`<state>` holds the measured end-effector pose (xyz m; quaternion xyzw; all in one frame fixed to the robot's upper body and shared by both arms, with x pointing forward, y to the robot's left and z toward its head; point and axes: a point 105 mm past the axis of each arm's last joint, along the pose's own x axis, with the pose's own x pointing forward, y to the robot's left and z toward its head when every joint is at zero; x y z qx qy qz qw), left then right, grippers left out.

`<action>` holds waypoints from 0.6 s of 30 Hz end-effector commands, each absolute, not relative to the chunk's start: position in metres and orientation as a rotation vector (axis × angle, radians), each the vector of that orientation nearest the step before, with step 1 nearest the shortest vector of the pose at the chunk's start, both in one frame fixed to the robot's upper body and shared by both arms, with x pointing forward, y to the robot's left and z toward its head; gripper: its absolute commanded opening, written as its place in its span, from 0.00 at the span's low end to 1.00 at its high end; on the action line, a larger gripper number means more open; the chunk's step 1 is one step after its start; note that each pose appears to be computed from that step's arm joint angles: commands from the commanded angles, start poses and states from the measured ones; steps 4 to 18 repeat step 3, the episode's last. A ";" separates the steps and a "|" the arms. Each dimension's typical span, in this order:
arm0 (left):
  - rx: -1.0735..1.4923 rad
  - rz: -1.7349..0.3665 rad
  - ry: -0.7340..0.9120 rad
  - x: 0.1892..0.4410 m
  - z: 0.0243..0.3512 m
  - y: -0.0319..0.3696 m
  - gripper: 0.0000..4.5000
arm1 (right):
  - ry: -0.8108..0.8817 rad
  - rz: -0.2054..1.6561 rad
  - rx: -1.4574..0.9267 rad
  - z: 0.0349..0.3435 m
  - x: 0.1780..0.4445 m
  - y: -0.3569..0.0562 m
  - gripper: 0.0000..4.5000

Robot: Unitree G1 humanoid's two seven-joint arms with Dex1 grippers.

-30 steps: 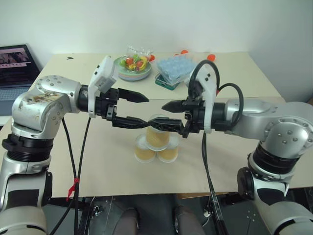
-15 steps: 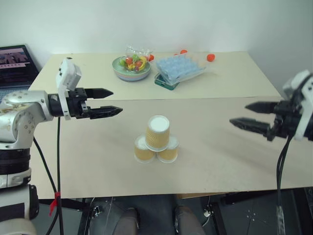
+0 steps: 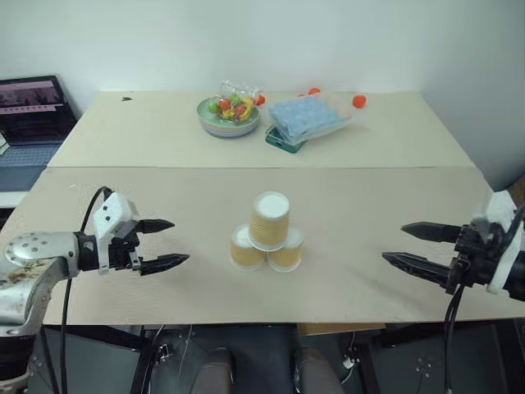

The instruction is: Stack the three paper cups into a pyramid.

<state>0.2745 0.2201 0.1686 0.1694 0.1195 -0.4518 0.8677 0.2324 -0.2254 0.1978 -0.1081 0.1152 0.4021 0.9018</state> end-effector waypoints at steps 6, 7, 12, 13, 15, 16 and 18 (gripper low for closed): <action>0.367 -0.849 0.111 0.292 0.181 0.221 1.00 | 0.179 0.798 -0.246 0.195 0.238 -0.222 0.98; 0.367 -0.849 0.111 0.292 0.181 0.221 1.00 | 0.179 0.798 -0.246 0.195 0.238 -0.222 0.98; 0.367 -0.849 0.111 0.292 0.181 0.221 1.00 | 0.179 0.798 -0.246 0.195 0.238 -0.222 0.98; 0.367 -0.849 0.111 0.292 0.181 0.221 1.00 | 0.179 0.798 -0.246 0.195 0.238 -0.222 0.98; 0.367 -0.849 0.111 0.292 0.181 0.221 1.00 | 0.179 0.798 -0.246 0.195 0.238 -0.222 0.98; 0.367 -0.849 0.111 0.292 0.181 0.221 1.00 | 0.179 0.798 -0.246 0.195 0.238 -0.222 0.98; 0.367 -0.849 0.111 0.292 0.181 0.221 1.00 | 0.179 0.798 -0.246 0.195 0.238 -0.222 0.98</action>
